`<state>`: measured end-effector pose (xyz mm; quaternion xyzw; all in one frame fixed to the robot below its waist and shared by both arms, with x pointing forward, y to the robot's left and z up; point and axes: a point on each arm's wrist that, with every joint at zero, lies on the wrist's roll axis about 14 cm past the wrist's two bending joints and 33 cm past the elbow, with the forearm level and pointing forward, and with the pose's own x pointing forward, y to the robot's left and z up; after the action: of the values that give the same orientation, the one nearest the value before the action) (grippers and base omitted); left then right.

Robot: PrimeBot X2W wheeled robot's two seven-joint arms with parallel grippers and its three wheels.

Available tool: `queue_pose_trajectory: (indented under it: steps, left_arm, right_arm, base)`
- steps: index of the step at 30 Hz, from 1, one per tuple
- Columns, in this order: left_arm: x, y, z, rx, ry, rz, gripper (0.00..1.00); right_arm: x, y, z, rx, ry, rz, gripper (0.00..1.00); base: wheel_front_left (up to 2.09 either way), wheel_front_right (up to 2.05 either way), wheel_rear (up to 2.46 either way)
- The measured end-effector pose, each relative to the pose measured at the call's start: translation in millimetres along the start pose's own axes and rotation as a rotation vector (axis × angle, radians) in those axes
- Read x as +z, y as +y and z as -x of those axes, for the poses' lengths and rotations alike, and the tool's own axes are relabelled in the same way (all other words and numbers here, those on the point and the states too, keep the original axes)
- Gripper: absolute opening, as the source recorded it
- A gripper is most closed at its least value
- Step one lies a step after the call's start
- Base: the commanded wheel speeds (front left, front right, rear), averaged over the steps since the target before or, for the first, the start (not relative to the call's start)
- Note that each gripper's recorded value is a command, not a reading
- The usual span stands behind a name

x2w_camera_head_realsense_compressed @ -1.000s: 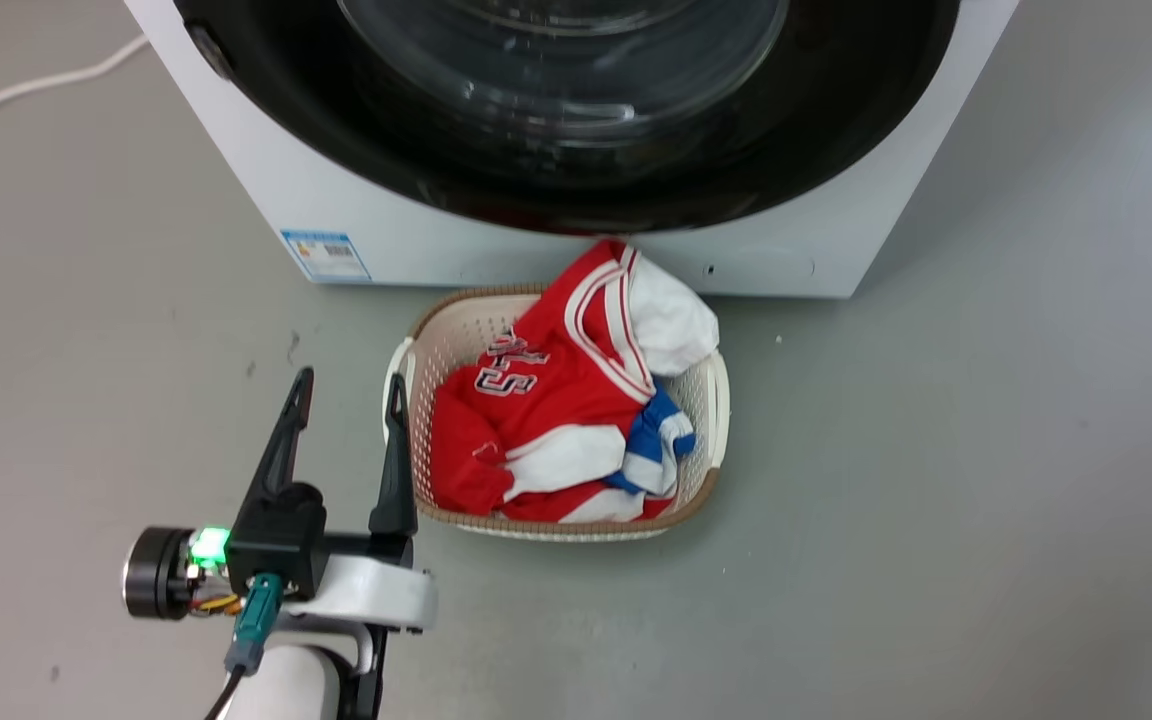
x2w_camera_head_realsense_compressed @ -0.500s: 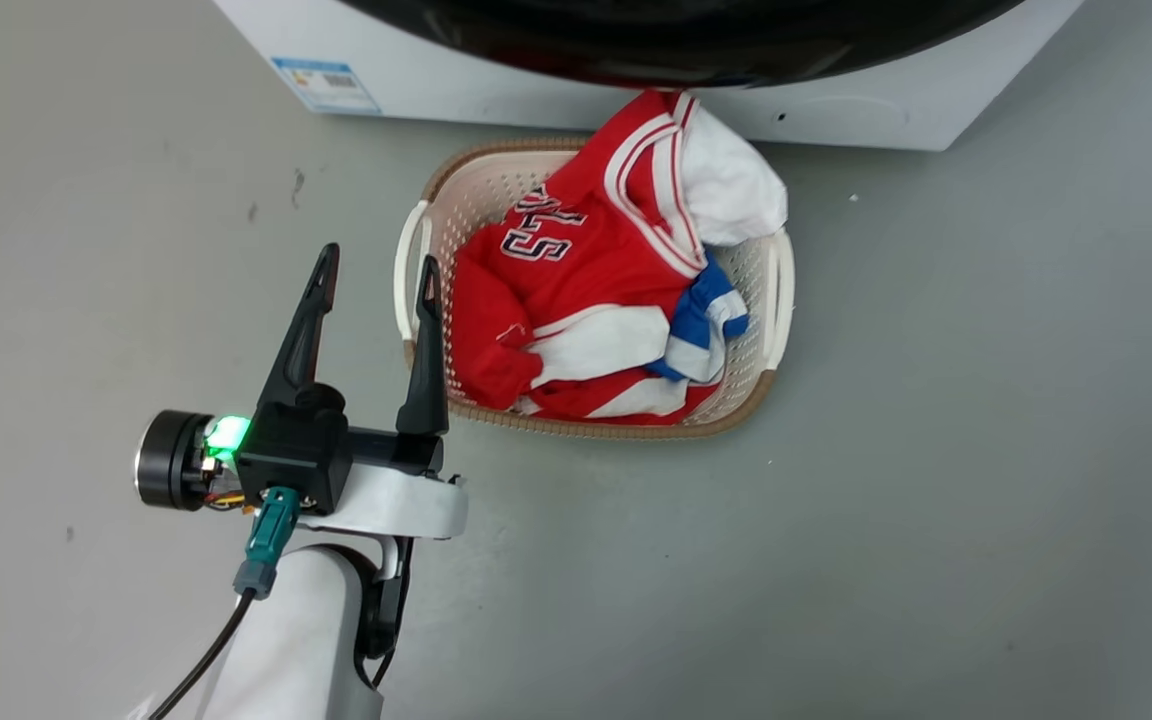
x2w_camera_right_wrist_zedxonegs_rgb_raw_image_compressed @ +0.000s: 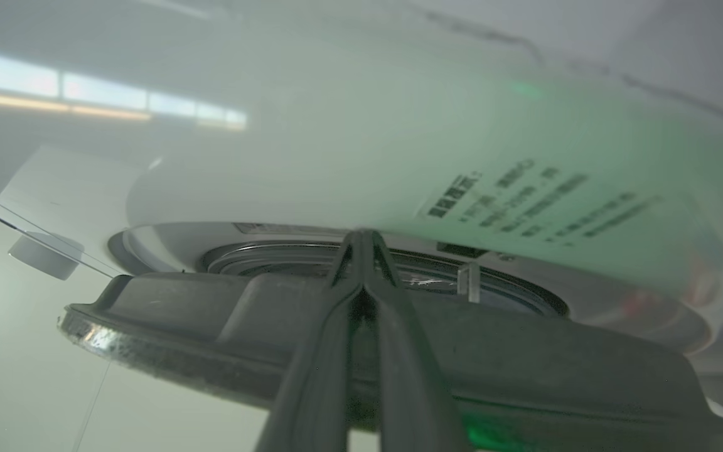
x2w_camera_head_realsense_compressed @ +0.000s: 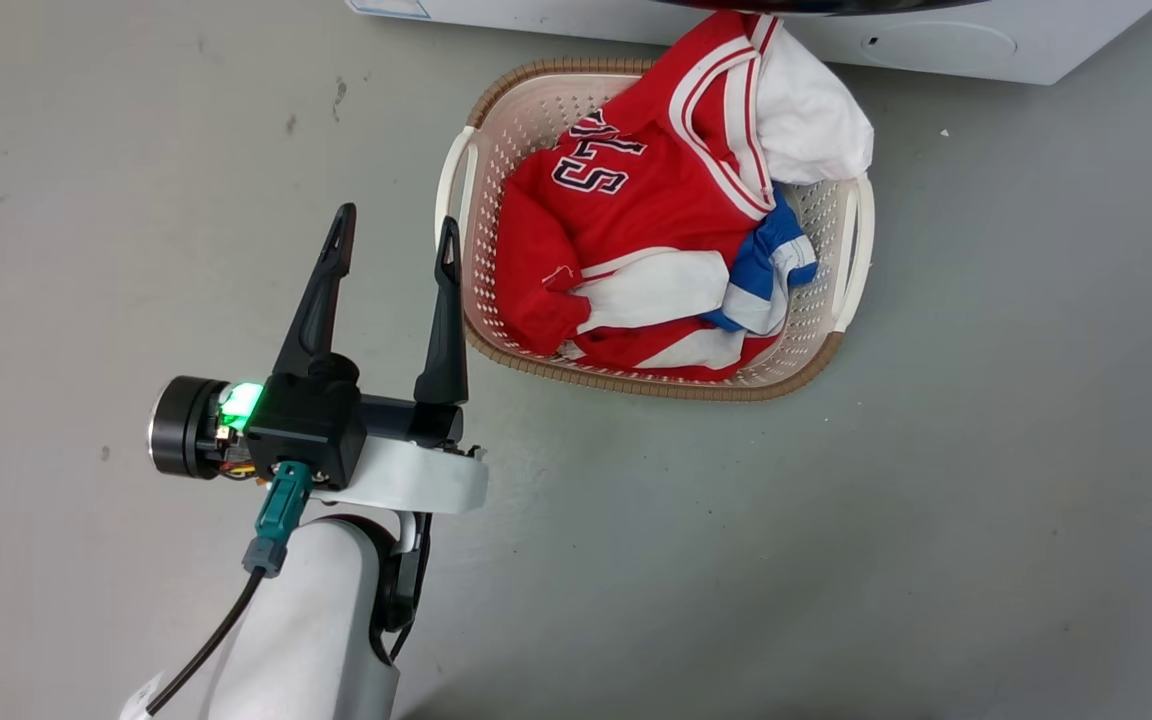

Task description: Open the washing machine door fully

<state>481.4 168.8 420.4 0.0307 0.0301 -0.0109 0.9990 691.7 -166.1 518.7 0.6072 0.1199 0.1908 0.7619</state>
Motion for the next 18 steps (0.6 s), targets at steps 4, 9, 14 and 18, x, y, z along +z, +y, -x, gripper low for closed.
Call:
queue_pose_trajectory:
  steps: [4, 9, 14, 18]
  left_arm:
    - [-5, 1, 0, 0.005, 0.013, 0.004, 1.0]
    - [-8, -1, -1, 0.004, 0.02, 0.01, 1.0]
    - [-6, -1, -3, 0.003, 0.013, 0.011, 1.0]
    - [-3, -2, -3, 0.003, 0.005, 0.012, 1.0]
  right_arm:
    - [-11, -4, -9, -0.01, 0.052, 0.016, 0.0]
    - [-21, -8, -16, -0.026, 0.109, 0.051, 0.0]
    - [-27, -9, -18, -0.037, 0.143, 0.071, 0.0]
    - [-34, -6, -16, -0.041, 0.169, 0.083, 0.0]
  base:
    - [0.0, 0.0, 0.0]
    - [0.0, 0.0, 0.0]
    - [0.0, 0.0, 0.0]
    - [0.0, 0.0, 0.0]
